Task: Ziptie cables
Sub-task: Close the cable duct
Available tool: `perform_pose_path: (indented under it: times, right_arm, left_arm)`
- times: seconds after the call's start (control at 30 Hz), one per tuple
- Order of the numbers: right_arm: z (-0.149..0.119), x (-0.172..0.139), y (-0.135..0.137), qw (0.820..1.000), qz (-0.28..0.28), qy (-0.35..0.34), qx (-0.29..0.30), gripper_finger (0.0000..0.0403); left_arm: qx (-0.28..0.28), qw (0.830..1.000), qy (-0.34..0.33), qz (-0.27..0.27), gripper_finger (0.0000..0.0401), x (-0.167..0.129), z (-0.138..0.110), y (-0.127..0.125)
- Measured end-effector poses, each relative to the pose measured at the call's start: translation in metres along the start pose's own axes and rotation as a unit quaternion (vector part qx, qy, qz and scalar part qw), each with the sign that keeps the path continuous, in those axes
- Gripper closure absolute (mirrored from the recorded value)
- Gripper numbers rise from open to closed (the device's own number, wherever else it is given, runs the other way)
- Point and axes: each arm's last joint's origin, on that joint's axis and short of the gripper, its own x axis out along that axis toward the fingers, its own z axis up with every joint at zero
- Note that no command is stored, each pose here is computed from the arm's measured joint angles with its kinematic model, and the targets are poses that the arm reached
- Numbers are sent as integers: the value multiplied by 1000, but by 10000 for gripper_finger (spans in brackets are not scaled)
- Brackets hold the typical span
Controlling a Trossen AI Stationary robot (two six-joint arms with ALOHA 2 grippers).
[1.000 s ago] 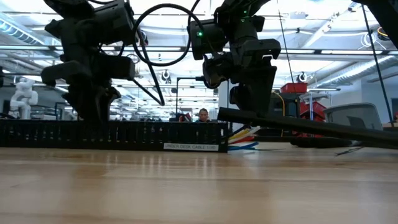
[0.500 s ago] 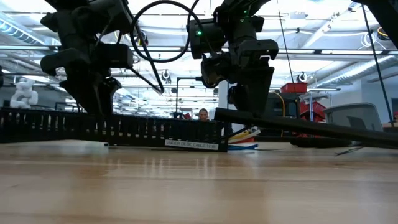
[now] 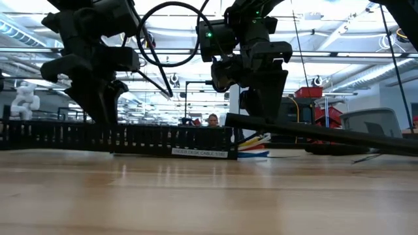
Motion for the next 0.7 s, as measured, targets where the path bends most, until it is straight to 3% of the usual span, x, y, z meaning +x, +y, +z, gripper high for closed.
perform_pose_path:
  times: [0.3,0.5,0.7]
  right_arm:
    - [0,0,0,1000,-1,0,1,172]
    - [0,0,0,1000,0,0,1,172]
    - [-1,0,0,1000,0,3,1,172]
  left_arm:
    - [0,1000,-1,0,388,0,0,0]
    - [22,1000,-6,13,393,-2,3,1]
    - [59,996,-61,16,393,-32,33,1]
